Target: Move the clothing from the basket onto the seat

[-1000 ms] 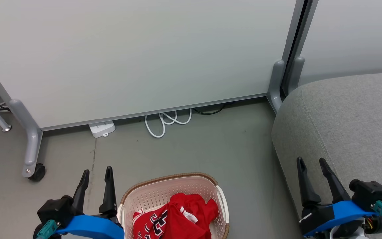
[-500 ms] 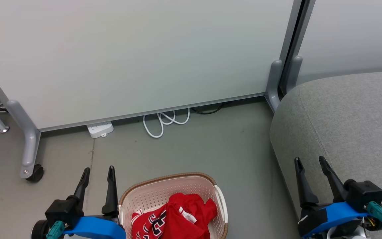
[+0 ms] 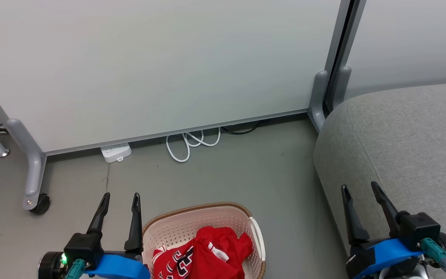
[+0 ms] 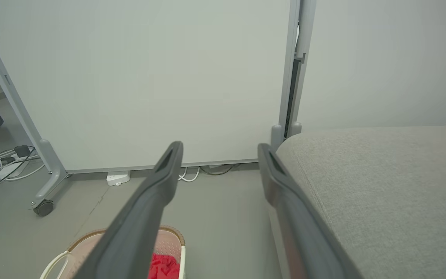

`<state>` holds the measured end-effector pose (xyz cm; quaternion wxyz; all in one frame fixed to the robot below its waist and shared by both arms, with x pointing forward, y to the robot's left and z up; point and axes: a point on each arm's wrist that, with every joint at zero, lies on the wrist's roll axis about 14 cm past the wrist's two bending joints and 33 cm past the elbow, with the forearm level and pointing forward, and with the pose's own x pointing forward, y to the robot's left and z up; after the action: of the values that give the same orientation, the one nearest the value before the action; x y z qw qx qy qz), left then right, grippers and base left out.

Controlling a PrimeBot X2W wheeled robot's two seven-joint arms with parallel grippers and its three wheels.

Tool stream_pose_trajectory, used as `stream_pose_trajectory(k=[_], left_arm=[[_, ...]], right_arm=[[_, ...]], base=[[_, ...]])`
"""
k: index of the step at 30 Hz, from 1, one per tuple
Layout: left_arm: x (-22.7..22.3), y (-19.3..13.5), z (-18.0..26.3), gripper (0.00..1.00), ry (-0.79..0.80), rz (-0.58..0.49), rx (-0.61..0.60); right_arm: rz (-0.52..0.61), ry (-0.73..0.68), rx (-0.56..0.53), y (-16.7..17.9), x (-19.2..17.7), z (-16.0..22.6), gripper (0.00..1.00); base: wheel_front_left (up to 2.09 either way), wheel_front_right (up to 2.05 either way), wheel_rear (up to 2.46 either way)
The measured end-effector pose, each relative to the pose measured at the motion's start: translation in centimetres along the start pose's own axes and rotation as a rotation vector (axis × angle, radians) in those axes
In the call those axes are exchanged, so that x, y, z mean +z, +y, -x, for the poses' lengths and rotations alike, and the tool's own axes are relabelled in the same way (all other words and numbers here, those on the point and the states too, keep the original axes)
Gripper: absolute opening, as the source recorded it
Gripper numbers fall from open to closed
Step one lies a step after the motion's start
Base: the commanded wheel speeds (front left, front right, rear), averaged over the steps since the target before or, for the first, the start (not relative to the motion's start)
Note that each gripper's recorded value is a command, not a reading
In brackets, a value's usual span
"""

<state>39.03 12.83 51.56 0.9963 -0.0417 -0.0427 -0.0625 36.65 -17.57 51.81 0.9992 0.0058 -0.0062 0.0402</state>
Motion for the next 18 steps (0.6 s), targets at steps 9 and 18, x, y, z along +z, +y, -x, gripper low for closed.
stream_pose_trajectory(k=[9,18], left_arm=[[0.38,0.17,-0.02,1.00,-0.020,-0.016,0.007],[0.17,0.34,-0.11,1.00,-0.015,0.013,0.017]], right_arm=[[0.044,-0.010,0.007,0.18,0.30,-0.01,1.00],[0.041,-0.004,0.008,0.18,0.05,-0.10,1.00]], base=[[0.00,0.00,0.00],[0.00,0.00,0.00]])
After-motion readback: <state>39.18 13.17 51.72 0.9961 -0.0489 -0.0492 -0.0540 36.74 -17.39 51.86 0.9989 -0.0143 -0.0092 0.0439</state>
